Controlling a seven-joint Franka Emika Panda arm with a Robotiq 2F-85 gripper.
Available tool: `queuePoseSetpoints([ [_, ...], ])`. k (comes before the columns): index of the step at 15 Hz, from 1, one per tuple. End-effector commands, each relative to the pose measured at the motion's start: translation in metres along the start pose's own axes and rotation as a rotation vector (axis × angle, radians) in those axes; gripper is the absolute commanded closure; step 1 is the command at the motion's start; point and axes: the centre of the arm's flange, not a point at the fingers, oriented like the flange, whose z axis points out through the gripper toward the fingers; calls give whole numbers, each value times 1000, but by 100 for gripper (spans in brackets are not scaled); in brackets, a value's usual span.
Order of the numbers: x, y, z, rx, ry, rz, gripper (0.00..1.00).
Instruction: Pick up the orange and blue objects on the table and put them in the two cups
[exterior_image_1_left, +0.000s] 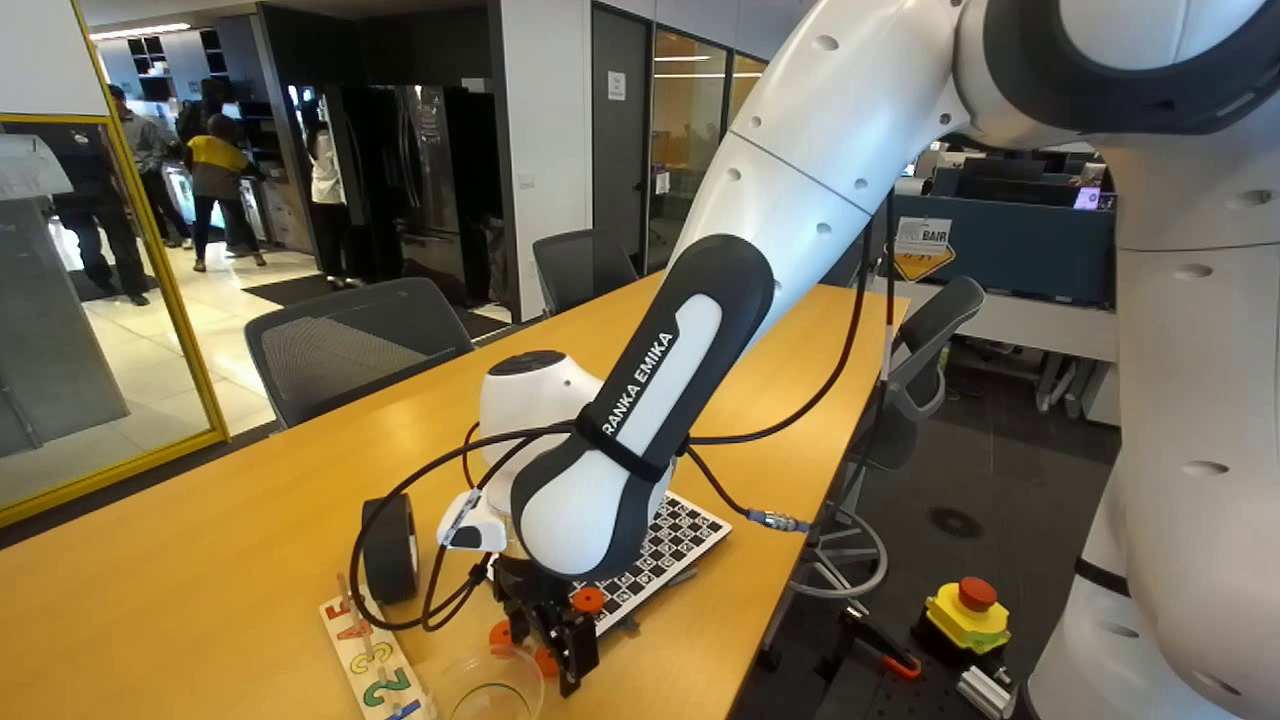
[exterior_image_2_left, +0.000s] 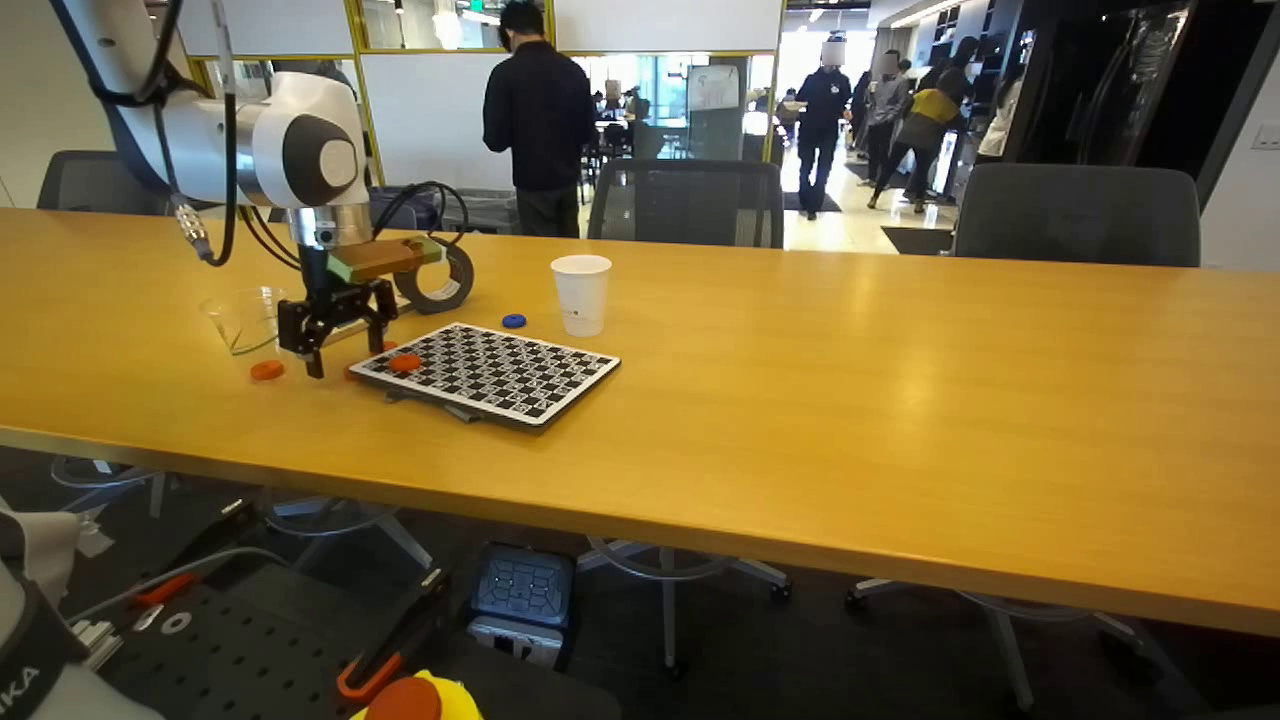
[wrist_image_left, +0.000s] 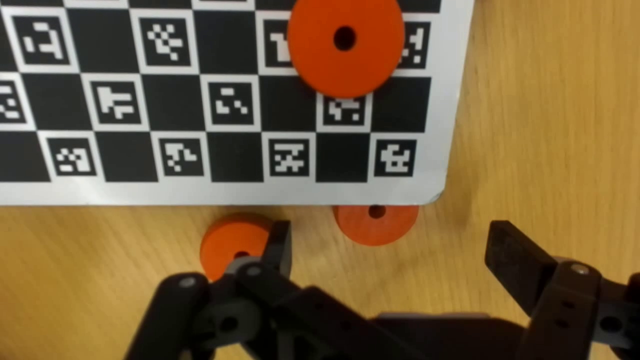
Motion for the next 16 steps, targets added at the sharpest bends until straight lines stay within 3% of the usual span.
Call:
queuePoseSetpoints([
  [1, -2, 2, 3, -1, 7, 0, 0],
  [16, -14, -8, 10, -21, 7, 17, 0],
])
